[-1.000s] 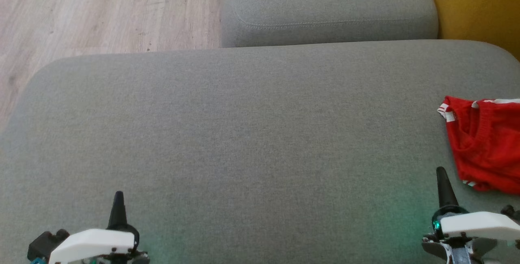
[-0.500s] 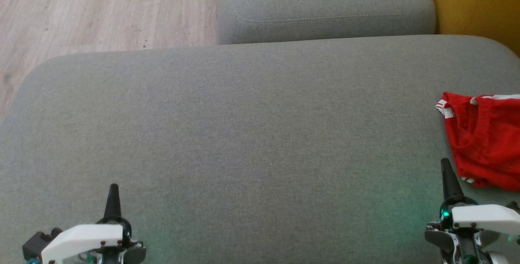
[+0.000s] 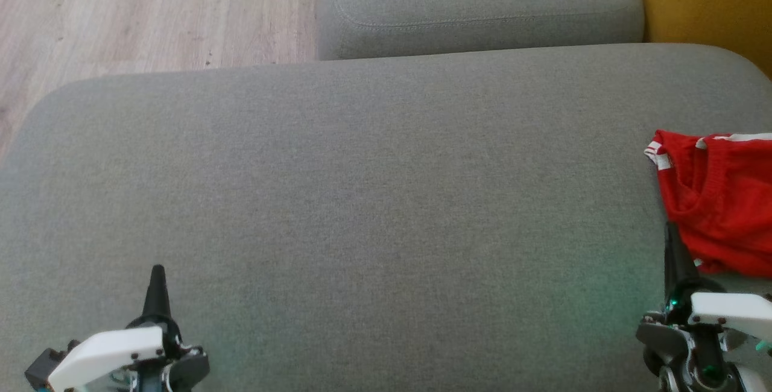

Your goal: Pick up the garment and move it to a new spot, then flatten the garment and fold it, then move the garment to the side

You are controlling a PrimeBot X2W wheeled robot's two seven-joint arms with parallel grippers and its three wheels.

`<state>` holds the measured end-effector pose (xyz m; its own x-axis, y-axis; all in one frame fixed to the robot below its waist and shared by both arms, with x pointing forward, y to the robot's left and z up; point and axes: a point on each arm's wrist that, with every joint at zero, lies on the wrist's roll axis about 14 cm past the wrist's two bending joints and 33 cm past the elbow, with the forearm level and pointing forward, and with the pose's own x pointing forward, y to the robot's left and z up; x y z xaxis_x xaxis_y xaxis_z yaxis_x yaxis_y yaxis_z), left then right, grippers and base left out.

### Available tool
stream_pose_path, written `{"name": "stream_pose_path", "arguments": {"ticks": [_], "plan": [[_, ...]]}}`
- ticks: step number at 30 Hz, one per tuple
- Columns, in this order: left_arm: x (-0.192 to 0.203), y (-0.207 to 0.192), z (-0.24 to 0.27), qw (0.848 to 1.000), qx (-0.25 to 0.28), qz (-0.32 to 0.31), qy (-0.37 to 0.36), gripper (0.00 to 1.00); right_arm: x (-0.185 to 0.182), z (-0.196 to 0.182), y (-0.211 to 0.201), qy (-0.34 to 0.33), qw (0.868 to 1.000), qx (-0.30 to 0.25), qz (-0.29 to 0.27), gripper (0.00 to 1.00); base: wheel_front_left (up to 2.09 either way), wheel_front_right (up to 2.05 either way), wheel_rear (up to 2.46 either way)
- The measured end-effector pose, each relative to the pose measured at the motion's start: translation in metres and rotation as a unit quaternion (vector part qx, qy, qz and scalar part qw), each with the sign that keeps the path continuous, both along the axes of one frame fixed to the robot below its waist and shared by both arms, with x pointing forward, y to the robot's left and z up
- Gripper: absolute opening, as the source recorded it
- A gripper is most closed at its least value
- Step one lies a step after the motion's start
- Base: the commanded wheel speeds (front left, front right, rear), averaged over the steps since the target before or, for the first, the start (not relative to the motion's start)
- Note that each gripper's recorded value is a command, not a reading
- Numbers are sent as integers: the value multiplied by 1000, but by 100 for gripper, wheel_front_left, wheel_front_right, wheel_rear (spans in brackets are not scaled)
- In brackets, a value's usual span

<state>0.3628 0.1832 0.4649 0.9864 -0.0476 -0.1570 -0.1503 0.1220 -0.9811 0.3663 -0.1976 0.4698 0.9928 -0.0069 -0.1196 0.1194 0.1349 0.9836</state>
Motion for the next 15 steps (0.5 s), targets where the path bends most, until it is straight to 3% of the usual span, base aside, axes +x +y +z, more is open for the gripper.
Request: {"name": "stream_pose_path", "arguments": {"ticks": [15], "plan": [[11,5,12,998,-59,18,-29,0,7,8,-8,-16,997,73,-20,0,0,0,0]]}}
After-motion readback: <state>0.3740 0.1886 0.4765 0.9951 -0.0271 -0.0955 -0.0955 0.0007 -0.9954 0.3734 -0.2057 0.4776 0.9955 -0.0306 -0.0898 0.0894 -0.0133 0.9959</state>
